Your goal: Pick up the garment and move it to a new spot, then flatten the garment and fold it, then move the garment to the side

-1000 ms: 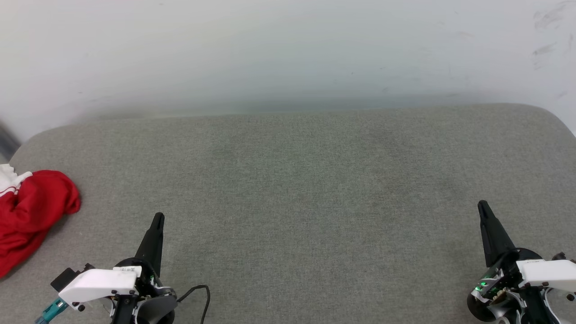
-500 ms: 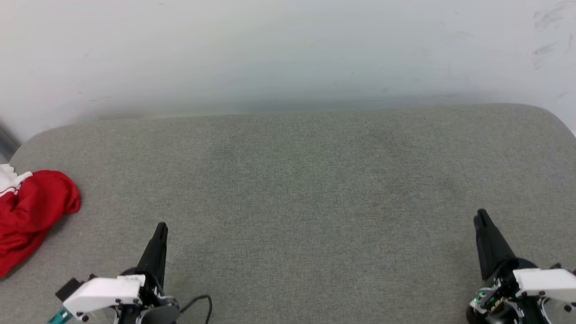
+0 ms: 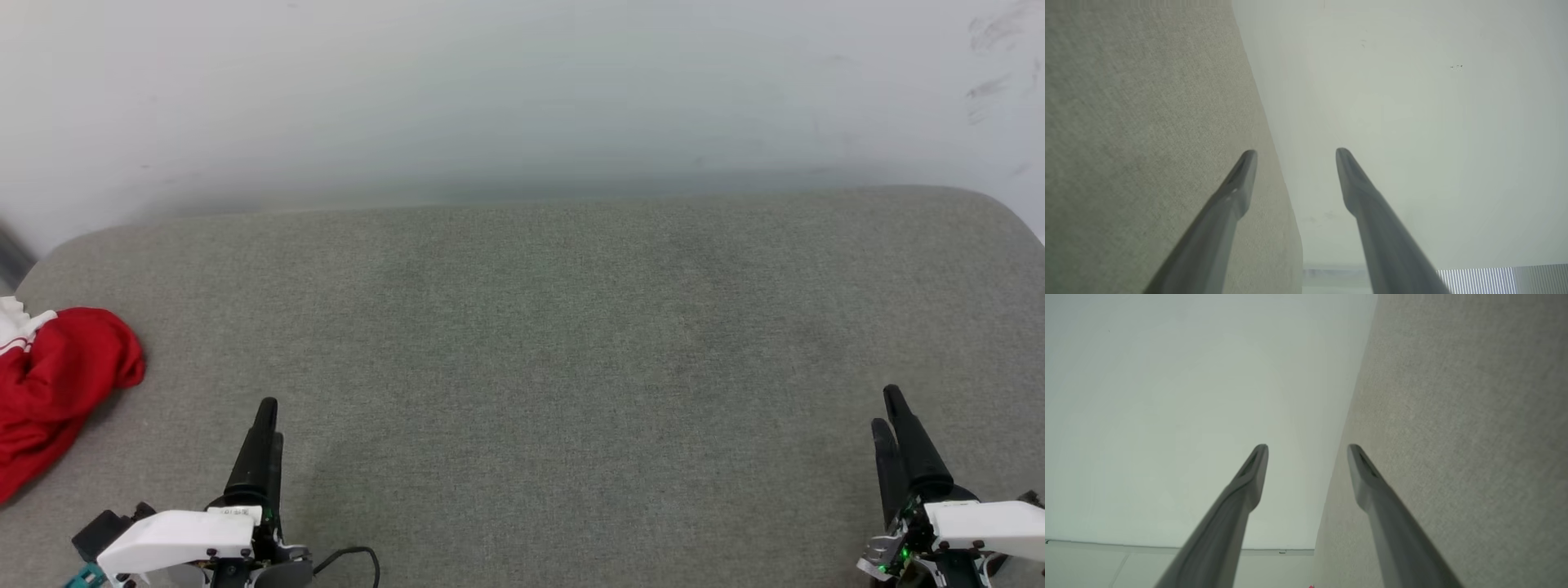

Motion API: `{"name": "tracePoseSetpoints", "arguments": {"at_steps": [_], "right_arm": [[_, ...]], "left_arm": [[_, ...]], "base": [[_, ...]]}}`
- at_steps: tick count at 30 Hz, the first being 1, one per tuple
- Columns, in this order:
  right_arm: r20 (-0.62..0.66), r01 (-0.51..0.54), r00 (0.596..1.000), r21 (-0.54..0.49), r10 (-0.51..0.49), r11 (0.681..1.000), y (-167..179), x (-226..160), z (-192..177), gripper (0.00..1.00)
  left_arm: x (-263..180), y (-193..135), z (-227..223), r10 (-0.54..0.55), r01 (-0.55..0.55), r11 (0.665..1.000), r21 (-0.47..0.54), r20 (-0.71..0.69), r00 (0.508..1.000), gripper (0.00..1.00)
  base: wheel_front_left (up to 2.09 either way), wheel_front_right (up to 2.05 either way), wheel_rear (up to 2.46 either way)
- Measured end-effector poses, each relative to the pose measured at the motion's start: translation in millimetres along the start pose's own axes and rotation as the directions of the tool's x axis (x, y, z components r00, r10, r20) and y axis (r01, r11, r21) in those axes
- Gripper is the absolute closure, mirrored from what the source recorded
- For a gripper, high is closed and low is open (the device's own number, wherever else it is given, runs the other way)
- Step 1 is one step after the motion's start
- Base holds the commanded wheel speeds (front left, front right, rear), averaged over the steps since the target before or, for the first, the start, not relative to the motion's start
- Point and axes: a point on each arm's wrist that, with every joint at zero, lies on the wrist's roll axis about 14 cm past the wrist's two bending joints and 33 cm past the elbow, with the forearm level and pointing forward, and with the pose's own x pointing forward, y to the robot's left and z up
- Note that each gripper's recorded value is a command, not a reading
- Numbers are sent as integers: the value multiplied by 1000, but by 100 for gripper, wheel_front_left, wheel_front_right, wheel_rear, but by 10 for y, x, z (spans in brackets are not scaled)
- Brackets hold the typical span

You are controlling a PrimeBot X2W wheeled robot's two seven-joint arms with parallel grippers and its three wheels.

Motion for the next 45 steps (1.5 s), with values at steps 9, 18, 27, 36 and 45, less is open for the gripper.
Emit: {"name": "tracePoseSetpoints", "arguments": {"at_steps": [9, 18, 27, 36, 45], "right_arm": [[23, -64, 997, -198, 70, 978, 231, 26, 49, 0], [-15, -132, 990, -446, 140, 885, 447, 9, -80, 0], [-43, -150, 987, -613, 157, 775, 477, -31, -174, 0], [-53, -137, 989, -710, 142, 691, 392, -70, -211, 0], [-63, -147, 985, -783, 158, 604, 412, -80, -245, 0]], "left_arm": [[20, -134, 2, -9, 6, 981, 196, 17, 1000, 0], [3, -193, -27, -4, -9, 923, 385, 34, 999, 0], [-37, -189, -56, 5, -34, 835, 550, 54, 999, 0], [-67, -214, -88, -6, -42, 750, 660, 70, 998, 0], [-91, -283, -100, -44, -29, 678, 735, 81, 996, 0]], "base": [[0, 0, 0], [0, 0, 0], [0, 0, 0], [0, 0, 0], [0, 0, 0]]}}
